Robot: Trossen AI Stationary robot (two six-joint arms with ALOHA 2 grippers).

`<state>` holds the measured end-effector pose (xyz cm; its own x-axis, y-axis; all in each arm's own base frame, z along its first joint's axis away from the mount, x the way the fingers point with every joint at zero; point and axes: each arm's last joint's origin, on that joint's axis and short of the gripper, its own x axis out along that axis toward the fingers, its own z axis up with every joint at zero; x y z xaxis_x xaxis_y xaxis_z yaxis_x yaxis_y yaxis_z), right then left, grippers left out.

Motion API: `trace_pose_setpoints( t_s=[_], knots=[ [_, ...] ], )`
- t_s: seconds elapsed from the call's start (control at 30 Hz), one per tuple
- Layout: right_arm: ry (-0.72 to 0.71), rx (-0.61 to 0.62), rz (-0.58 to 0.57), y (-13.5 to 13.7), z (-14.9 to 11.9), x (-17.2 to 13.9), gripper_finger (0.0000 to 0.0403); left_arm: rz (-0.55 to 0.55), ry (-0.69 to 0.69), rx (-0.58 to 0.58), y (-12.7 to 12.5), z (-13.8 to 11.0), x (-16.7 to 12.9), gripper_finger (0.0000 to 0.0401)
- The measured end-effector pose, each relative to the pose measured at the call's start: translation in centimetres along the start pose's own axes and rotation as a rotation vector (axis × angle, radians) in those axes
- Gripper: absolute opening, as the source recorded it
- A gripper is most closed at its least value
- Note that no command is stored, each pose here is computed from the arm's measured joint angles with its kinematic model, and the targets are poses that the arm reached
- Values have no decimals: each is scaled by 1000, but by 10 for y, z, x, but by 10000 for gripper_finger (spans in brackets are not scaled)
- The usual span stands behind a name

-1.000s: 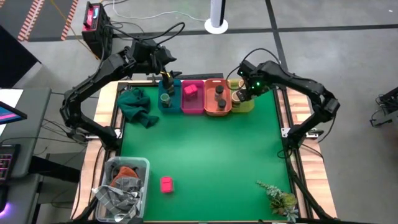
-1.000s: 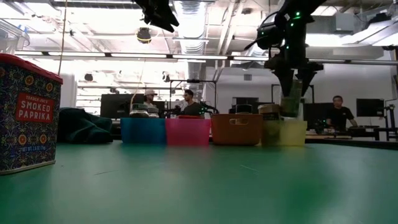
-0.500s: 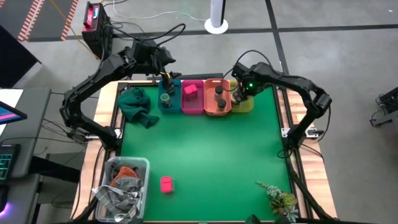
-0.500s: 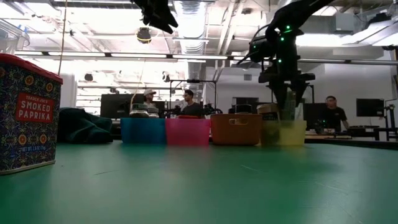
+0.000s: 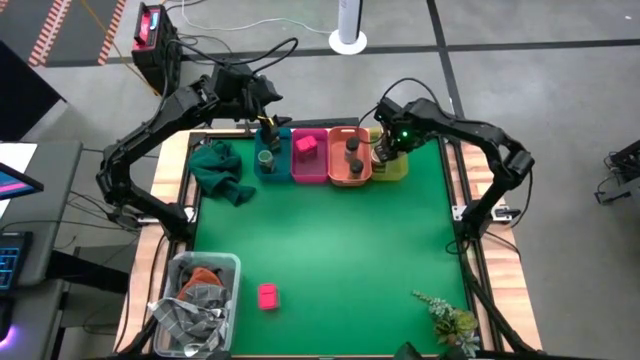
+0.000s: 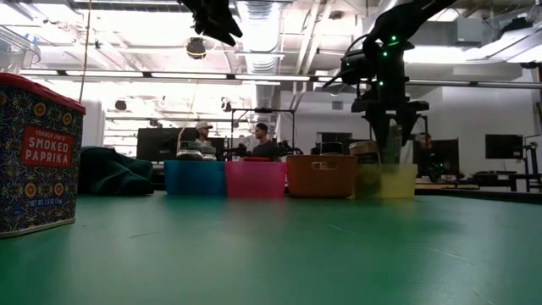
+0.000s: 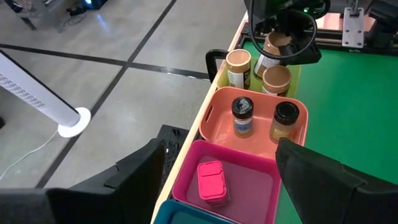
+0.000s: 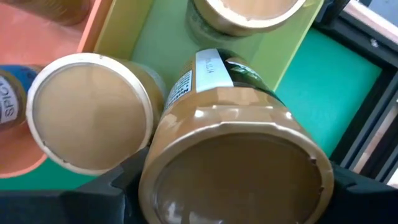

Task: Sort spices by type
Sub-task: Put the gold spice bottle into the yellow bin, then put the red spice can into the pink bin

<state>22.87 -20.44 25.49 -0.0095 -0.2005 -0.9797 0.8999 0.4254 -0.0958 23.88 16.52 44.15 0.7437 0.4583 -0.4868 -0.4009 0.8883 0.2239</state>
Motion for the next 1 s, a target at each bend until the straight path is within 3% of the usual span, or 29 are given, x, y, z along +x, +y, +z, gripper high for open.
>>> trace_pose_setpoints(
  t_s=[0.63, 1.0],
  knots=[
    [28, -31, 58, -8, 3, 2, 307, -29, -8, 8, -2, 1, 0, 293],
    [33, -57, 64, -8, 2, 1, 396, -29, -8, 11, -2, 0, 0, 293]
  ],
)
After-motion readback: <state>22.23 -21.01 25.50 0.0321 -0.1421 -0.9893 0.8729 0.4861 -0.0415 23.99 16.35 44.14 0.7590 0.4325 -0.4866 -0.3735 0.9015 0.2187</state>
